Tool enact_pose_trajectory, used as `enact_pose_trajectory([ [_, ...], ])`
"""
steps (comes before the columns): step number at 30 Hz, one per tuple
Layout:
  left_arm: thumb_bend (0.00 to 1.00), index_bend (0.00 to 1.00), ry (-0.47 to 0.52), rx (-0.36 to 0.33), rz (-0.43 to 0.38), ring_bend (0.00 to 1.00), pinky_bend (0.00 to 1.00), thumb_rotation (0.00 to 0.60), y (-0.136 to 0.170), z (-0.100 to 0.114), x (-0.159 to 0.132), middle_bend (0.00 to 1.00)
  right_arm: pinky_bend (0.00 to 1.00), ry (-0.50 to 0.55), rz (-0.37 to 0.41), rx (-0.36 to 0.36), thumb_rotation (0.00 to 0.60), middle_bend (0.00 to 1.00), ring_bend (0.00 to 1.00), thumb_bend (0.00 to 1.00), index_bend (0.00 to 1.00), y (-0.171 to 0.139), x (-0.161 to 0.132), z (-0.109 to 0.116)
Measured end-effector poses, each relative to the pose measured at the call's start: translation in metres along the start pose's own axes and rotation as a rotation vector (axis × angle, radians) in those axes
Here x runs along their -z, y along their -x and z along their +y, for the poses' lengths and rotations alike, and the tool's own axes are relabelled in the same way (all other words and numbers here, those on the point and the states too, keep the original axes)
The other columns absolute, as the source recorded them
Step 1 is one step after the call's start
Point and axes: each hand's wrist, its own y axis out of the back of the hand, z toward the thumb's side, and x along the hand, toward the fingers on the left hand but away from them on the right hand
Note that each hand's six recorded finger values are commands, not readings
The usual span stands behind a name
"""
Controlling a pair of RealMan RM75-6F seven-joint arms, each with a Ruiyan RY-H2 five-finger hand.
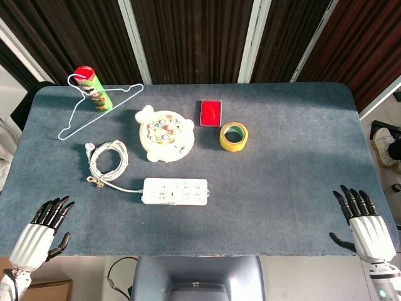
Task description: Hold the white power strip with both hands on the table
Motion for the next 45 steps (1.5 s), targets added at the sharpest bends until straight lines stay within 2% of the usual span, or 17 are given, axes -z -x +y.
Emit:
enact_pose_trajectory([
  [6,0.47,0.0,0.007,0.007,-0.009,0.0,0.1,0.6,-0.002,-0.004,-0.002,0.02,0.0,0.006,0.001,0.0,0.6,0.0,0.0,0.29,0.0,0.001,0.0,0.0],
  [10,0.47,0.0,0.033,0.01,-0.042,0.0,0.1,0.6,-0.007,-0.012,-0.012,0.01,0.0,0.02,-0.001,0.004,0.6,0.0,0.0,0.29,0.0,0.002,0.0,0.002],
  [16,0.47,0.0,0.091,0.054,-0.151,0.0,0.1,0.6,-0.033,-0.04,-0.044,0.0,0.0,0.042,0.001,0.011,0.6,0.0,0.0,0.29,0.0,0.003,0.002,0.004],
  [20,0.47,0.0,0.11,0.039,-0.204,0.0,0.1,0.6,-0.06,-0.055,-0.071,0.0,0.0,0.037,-0.004,0.007,0.6,0.0,0.0,0.29,0.0,0.004,0.003,0.003],
  [29,0.46,0.0,0.17,0.007,-0.239,0.0,0.1,0.6,-0.111,-0.088,-0.13,0.0,0.0,0.041,-0.013,0.011,0.6,0.0,0.0,0.29,0.0,0.007,0.003,0.001],
  [37,0.42,0.0,0.123,0.007,-0.264,0.0,0.1,0.6,-0.138,-0.114,-0.178,0.0,0.0,0.04,-0.018,0.0,0.6,0.0,0.0,0.29,0.0,0.01,0.004,-0.001],
  [45,0.41,0.0,-0.027,-0.015,-0.237,0.0,0.1,0.6,-0.166,-0.133,-0.2,0.0,0.0,0.046,-0.017,-0.002,0.6,0.0,0.0,0.29,0.0,0.009,0.004,0.0],
])
